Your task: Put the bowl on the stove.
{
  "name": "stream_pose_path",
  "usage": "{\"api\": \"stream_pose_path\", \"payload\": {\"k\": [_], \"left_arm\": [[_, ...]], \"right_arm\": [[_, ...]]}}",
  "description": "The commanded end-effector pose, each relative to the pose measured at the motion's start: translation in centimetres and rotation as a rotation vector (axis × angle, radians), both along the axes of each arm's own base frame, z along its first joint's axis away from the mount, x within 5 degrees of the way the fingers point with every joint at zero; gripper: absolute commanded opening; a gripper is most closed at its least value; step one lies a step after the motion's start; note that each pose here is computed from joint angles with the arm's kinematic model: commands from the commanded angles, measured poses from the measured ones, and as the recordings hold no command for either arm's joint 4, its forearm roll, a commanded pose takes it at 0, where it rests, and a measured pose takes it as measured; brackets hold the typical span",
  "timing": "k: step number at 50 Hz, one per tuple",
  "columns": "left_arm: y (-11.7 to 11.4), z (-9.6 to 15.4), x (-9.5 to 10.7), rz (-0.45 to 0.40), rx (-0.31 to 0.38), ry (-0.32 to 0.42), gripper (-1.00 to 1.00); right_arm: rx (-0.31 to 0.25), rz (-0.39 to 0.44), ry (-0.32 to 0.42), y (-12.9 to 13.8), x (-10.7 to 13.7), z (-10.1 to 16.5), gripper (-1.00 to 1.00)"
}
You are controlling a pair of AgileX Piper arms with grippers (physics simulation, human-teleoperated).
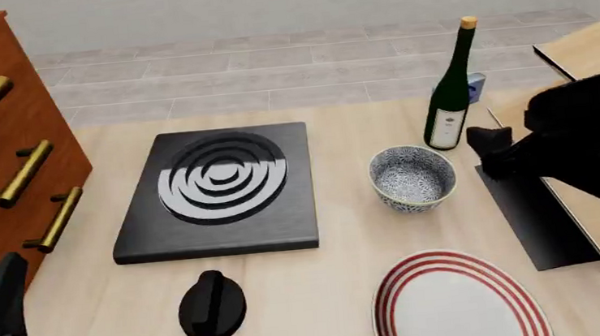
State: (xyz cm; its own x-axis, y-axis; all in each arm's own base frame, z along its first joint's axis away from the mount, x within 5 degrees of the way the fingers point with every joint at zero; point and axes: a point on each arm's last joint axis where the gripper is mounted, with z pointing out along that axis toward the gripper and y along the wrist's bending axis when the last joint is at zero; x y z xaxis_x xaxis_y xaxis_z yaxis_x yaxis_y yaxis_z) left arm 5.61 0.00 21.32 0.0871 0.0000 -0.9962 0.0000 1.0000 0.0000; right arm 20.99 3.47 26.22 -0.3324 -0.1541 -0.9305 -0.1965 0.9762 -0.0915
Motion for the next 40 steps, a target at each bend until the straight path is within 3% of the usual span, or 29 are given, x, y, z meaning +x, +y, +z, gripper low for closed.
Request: {"api": "stream_pose_path", "payload": {"k": [1, 4, 6, 21, 40], "left_arm": [[0.0, 0.0, 0.0, 0.000, 0.000, 0.000, 1.00], [0.0, 0.0, 0.0, 0.000, 0.000, 0.000, 1.00], [0.0, 0.0, 0.0, 0.000, 0.000, 0.000, 1.00], [0.0, 0.0, 0.0, 0.000, 0.000, 0.000, 1.00], [0.0, 0.0, 0.0, 0.000, 0.000, 0.000, 1.00]], "right_arm": [[-0.004, -0.006, 0.029, 0.2, 2.2, -0.4, 1.00], [0.003, -0.008, 0.045, 0.4, 2.8, -0.9, 1.00], [0.015, -0.010, 0.090, 0.8, 4.6, -2.5, 1.00], [0.013, -0.030, 0.166, 0.8, 7.1, -5.2, 1.00], [0.020, -0.060, 0.210, 0.4, 8.5, -7.5, 1.00]]}}
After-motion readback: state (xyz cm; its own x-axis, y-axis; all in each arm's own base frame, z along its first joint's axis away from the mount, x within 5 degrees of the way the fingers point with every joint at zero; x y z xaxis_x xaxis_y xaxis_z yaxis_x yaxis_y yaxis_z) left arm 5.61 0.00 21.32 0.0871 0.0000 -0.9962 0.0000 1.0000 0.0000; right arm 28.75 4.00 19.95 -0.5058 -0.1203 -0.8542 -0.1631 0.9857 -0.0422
